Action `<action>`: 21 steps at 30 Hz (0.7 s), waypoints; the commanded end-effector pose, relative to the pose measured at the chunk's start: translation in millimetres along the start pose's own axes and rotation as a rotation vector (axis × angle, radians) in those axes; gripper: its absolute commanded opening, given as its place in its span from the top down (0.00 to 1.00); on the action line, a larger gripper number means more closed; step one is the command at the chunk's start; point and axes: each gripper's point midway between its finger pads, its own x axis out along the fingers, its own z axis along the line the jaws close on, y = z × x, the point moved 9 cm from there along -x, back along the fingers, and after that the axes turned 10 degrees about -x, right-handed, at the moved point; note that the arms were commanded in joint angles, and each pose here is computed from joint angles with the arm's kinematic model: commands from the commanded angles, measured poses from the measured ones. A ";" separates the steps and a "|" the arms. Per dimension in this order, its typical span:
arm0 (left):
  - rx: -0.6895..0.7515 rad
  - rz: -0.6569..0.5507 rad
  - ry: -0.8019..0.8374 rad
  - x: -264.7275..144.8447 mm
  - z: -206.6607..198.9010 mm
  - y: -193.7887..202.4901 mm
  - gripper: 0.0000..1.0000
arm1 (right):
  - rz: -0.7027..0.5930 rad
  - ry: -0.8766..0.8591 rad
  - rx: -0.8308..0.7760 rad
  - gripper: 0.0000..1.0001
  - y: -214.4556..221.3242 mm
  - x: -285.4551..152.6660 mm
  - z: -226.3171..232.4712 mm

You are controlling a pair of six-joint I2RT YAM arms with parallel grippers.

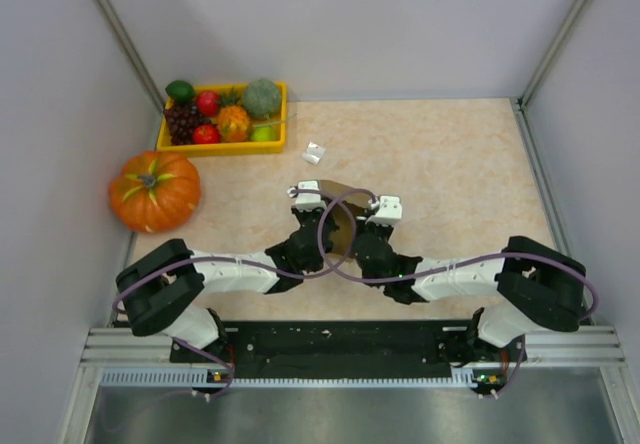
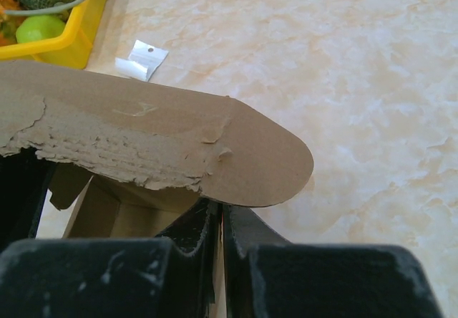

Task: Fold the paper box

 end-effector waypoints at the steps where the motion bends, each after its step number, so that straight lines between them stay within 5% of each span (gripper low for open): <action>1: -0.079 -0.095 0.071 7.6 -15.7 -16.4 1.00 | -0.062 -0.043 0.032 1.00 -12.3 11.5 7.5; 21: -0.185 -0.210 0.097 10.5 30.1 2.9 1.00 | -0.036 -0.105 0.050 1.00 1.7 30.1 19.7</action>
